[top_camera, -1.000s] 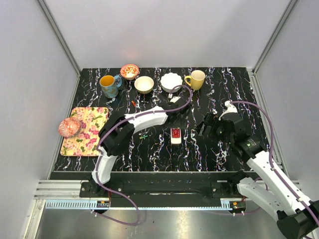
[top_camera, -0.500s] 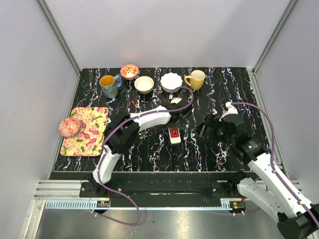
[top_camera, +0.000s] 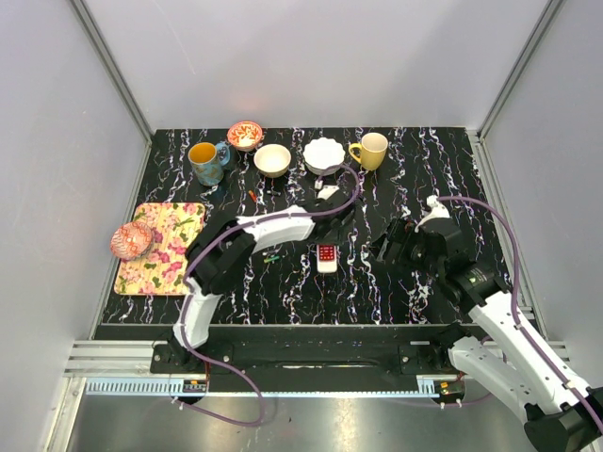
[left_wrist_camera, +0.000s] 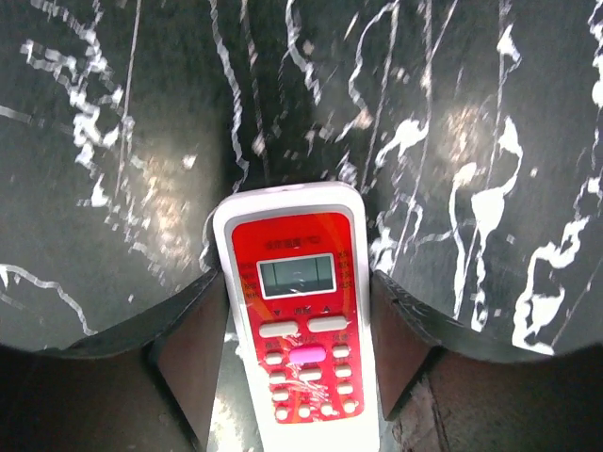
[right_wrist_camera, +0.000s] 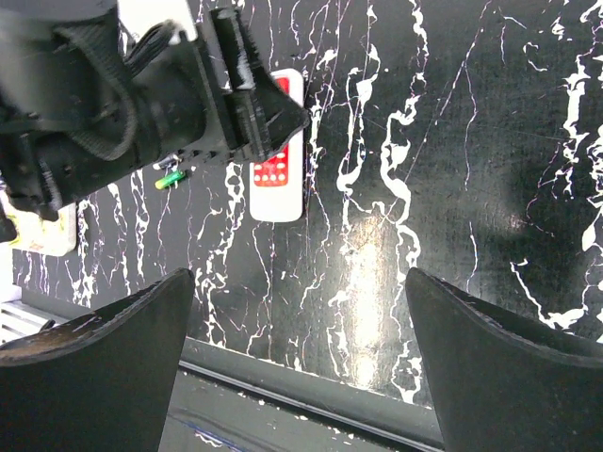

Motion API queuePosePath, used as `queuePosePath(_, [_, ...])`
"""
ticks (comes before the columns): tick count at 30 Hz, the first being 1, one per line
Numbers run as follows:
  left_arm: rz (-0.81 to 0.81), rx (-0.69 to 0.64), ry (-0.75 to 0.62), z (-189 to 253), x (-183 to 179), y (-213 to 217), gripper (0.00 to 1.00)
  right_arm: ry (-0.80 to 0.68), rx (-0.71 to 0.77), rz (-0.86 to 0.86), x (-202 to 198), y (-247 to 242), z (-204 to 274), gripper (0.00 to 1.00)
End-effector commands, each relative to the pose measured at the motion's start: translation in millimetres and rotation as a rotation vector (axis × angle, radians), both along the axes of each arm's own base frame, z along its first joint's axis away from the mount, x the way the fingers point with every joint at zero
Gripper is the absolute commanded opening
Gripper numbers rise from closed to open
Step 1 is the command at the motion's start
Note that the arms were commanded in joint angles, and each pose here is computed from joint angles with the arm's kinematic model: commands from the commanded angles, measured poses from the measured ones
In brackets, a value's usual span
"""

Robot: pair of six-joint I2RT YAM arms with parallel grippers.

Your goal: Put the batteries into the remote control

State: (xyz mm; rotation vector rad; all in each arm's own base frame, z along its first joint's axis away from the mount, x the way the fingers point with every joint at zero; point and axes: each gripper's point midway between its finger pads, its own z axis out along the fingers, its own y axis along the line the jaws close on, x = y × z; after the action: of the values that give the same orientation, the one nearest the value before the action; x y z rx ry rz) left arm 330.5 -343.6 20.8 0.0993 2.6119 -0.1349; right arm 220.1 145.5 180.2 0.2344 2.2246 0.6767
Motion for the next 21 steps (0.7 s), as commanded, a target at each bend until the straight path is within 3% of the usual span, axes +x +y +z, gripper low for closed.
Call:
queuePosePath(1, [-0.013,-0.191,-0.076,44,1,7,0.12,-0.045,0.026,0.013,3,4,24,1.0])
queuePosePath(3, [-0.03,-0.368,-0.154,94,10,7,0.1,-0.049,0.049,0.025,4,8,28,1.0])
queuePosePath(5, [-0.044,-0.492,-0.2,110,13,18,0.09,-0.059,0.097,0.036,7,17,32,1.0])
queuePosePath(6, [-0.121,-0.632,-0.202,142,0,11,0.09,-0.087,0.162,0.068,8,28,43,1.0])
queuePosePath(7, [-0.13,-0.68,-0.186,138,-6,21,0.09,-0.092,0.195,0.088,7,34,42,1.0])
queuePosePath(9, [-0.233,-0.868,-0.257,188,-19,14,0.04,-0.109,0.288,0.174,1,52,52,1.0])
queuePosePath(10, [-0.253,-0.91,-0.286,193,-24,17,0.0,-0.147,0.355,0.207,3,61,62,1.0])
queuePosePath(13, [-0.31,-1.015,-0.332,217,-46,24,0.0,-0.182,0.509,0.323,0,86,81,1.0])
queuePosePath(16, [-0.38,-1.161,-0.464,263,-61,29,0.0,-0.187,0.627,0.413,-3,103,89,1.0])
queuePosePath(21, [-0.403,-1.233,-0.548,291,-69,37,0.0,-0.226,0.767,0.501,-7,115,108,1.0])
